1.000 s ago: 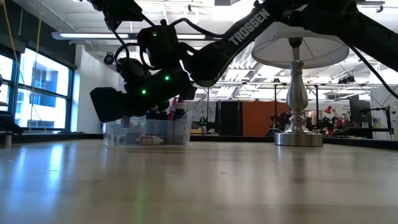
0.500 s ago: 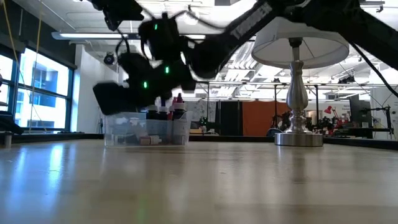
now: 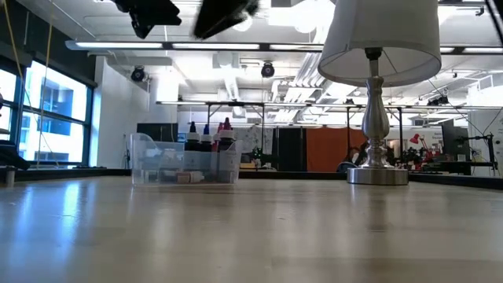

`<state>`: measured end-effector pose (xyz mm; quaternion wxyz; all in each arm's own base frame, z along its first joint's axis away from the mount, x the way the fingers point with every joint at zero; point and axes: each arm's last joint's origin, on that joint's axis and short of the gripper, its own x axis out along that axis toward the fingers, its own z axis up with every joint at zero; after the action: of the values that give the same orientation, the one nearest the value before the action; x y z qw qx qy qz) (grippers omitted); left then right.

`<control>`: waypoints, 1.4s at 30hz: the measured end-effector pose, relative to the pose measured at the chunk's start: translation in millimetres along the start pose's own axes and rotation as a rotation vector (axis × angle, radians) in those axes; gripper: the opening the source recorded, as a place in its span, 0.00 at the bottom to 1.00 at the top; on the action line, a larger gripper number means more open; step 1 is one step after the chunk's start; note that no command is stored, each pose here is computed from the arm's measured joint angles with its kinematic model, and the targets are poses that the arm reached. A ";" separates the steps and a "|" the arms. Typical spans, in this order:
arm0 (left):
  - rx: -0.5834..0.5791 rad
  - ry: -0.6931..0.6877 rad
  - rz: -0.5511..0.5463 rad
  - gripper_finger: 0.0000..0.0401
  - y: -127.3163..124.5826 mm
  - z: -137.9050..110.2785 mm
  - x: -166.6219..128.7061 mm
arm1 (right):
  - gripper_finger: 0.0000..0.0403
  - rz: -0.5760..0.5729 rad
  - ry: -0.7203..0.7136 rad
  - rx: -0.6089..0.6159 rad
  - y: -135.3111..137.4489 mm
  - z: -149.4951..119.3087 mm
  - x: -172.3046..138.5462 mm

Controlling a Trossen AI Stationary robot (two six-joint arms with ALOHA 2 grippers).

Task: Pick & Place food coloring
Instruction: Put the small violet food coloring bottle into the transparent bin

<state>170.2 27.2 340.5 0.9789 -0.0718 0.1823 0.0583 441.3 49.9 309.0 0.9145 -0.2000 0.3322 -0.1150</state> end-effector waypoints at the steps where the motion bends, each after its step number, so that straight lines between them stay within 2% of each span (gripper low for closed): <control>1: 0.000 0.000 0.000 0.28 0.0 0.0 0.0 | 0.37 0.071 0.035 0.029 -0.7 -2.2 -13.5; 6: 0.000 0.002 0.000 0.28 0.0 -0.2 0.0 | 0.37 0.434 0.253 0.227 -0.6 -19.6 -67.9; 8: -0.001 0.003 0.000 0.28 0.0 -0.3 0.1 | 0.36 0.523 0.339 0.251 7.0 -31.9 -79.9; 10: -0.001 0.004 0.000 0.28 0.0 -0.3 0.1 | 0.35 0.565 0.426 0.247 19.0 -49.2 -85.5; 14: -0.001 0.004 0.000 0.28 0.0 -0.4 0.2 | 0.35 0.528 0.576 0.296 42.4 -90.4 -88.8; 18: -0.001 0.005 0.000 0.28 0.0 -0.4 0.3 | 0.35 0.455 0.720 0.401 56.8 -130.5 -89.4; 23: -0.001 0.003 0.001 0.28 0.0 -0.3 0.3 | 0.35 0.500 0.867 0.527 71.1 -160.9 -97.8; 26: -0.018 0.003 0.003 0.28 0.1 -0.2 0.3 | 0.35 0.514 0.931 0.566 80.3 -171.2 -100.0; 33: -0.036 0.013 0.049 0.28 1.8 -1.2 4.4 | 0.35 0.525 0.881 0.571 99.8 -185.5 -98.5; 42: -0.036 0.013 0.060 0.28 2.2 -1.2 4.7 | 0.35 0.468 0.940 0.618 105.6 -201.6 -98.6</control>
<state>173.8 29.5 337.4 0.9740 -0.0843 0.1895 0.0907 243.4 119.7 176.6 0.6868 0.2254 0.6866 -0.0780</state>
